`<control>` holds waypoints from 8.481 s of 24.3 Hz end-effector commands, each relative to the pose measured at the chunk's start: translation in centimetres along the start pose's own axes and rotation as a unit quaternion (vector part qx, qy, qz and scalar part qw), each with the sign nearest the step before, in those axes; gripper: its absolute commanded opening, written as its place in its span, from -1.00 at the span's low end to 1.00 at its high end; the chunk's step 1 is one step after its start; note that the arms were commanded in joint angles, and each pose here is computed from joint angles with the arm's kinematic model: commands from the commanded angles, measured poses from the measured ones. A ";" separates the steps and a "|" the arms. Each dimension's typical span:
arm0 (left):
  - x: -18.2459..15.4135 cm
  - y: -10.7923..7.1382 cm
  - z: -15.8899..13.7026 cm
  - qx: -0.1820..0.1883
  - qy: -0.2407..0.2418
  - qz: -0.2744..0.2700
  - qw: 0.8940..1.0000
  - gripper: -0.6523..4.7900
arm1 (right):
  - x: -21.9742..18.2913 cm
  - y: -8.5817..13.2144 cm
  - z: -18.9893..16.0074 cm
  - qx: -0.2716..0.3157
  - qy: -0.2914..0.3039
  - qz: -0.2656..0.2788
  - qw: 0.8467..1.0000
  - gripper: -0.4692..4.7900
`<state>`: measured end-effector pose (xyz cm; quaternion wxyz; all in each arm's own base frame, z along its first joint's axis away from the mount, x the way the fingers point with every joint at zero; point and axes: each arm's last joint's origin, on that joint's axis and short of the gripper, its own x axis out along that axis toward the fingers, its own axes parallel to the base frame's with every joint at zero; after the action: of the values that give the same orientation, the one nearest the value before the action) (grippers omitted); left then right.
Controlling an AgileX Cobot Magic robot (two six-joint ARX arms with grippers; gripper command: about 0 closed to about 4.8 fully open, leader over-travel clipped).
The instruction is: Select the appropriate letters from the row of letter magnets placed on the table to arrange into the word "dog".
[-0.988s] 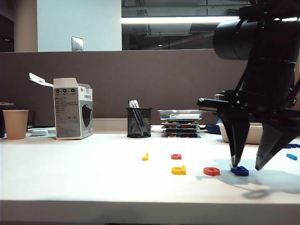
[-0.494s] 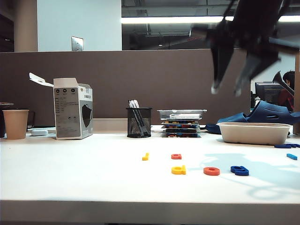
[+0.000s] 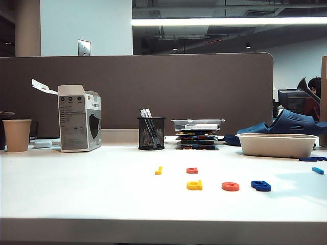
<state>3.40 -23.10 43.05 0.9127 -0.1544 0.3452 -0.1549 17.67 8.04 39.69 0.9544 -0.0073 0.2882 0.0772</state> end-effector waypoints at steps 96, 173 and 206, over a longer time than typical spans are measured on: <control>0.9 26.9 -6.9 0.211 -0.329 0.115 0.913 -0.78 | -18.0 -7.8 -7.7 -0.006 -0.349 -0.144 0.926 -0.85; 11.2 32.8 -11.0 0.123 -0.320 0.135 0.930 -0.78 | -5.3 -6.1 -15.6 -0.011 -0.341 -0.060 0.938 -0.85; 11.2 32.8 -11.0 0.123 -0.320 0.135 0.930 -0.78 | 4.2 -6.8 -22.9 -0.010 -0.376 -0.050 0.925 -0.85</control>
<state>9.73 0.33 15.66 0.9986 -0.0336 0.0391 -0.0121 9.69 0.57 17.96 0.9967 0.0015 -0.0759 0.0296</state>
